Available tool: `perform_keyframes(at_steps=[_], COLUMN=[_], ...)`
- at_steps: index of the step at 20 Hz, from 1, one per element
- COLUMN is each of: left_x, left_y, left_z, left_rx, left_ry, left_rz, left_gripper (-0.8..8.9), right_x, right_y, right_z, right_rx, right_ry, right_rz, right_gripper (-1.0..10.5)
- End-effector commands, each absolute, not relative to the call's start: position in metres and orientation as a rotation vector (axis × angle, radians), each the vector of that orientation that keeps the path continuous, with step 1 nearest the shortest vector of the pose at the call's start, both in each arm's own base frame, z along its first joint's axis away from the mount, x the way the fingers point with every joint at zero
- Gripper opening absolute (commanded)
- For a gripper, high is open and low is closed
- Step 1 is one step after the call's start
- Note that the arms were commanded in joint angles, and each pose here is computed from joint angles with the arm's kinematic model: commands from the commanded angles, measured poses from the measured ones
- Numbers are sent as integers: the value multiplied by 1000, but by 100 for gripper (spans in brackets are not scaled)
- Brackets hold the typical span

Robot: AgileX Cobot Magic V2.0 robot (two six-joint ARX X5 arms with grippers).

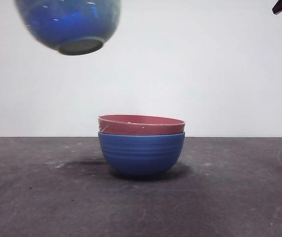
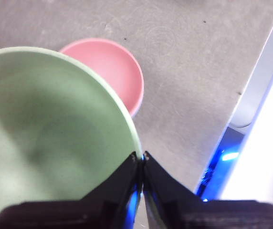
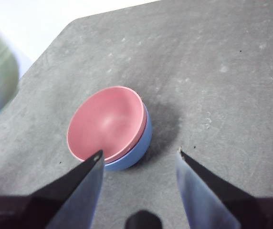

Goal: Pick up the green bowl on the top,put the green bowl on the left,pick up the red bowl in the middle,put the red bowl on the right

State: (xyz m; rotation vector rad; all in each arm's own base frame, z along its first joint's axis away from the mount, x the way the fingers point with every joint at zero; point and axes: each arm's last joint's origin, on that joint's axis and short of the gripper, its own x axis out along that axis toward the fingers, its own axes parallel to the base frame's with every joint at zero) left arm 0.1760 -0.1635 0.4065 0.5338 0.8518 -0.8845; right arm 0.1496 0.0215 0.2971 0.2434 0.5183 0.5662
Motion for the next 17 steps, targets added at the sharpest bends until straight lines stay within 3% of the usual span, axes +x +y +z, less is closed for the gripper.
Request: perform_keyframes(at_steps=[1,6,10,17], left_x=[163,147,154,159], left_y=[-154,-144,-152,-157], left_z=[375,306,257,224], left_rx=[465,442,437,442], left_ry=[934,1047,1018,994], left_rz=[-814,-712,-711,-701], left_gripper=[-8,-9,-9,-9], right_x=[150,150,150,155], right_y=[22,21,21,21], right_z=[299,299,299,296], right_rx=[232,226,231,236], right_ry=[506,506,508,530], right_rz=[569,545,544,543], right_gripper=[248,248,248,248])
